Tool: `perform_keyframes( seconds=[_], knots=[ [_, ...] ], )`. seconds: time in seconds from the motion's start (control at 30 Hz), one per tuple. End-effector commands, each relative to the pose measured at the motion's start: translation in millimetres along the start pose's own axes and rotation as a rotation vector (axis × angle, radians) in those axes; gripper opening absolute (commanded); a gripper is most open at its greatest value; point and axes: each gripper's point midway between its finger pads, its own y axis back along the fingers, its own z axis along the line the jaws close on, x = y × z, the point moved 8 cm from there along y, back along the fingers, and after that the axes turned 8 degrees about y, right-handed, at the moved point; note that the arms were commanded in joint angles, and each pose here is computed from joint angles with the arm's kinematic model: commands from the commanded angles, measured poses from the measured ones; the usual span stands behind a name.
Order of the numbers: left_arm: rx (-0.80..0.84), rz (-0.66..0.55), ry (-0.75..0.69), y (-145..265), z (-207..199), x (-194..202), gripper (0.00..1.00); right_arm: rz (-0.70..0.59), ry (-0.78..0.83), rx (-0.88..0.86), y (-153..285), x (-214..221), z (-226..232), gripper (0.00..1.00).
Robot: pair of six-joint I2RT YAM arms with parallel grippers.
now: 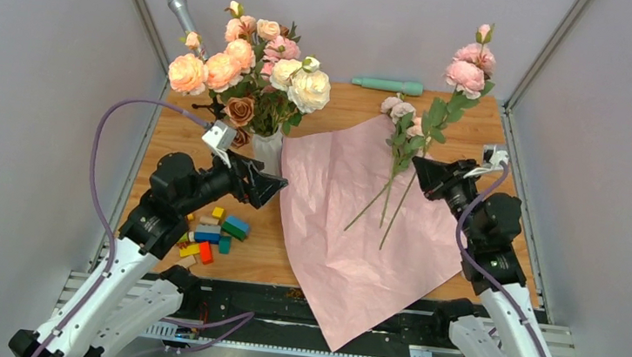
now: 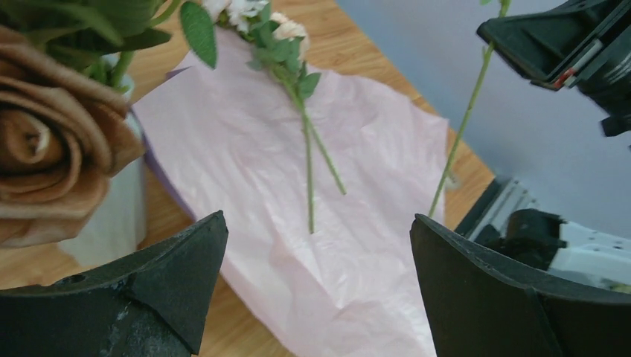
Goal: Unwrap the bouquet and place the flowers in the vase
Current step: Pick up the fake flower from the wrapping paper.
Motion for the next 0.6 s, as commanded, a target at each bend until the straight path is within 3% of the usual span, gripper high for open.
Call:
perform_keyframes(
  seconds=[0.0, 0.33, 0.57],
  knots=[
    [0.164, -0.079, 0.069, 1.4, -34.5, -16.5, 0.99, -0.095, 0.143, -0.265, 10.4, -24.5, 43.1, 0.00],
    [0.422, -0.135, 0.091, 2.0, -96.0, -32.7, 0.99, -0.032, 0.173, -0.706, 14.3, -24.3, 124.7, 0.00],
    [0.526, -0.219, 0.113, 3.9, -112.1, -49.0, 1.00, 0.036, 0.187, -0.876, 15.5, -10.3, 166.0, 0.00]
  ],
)
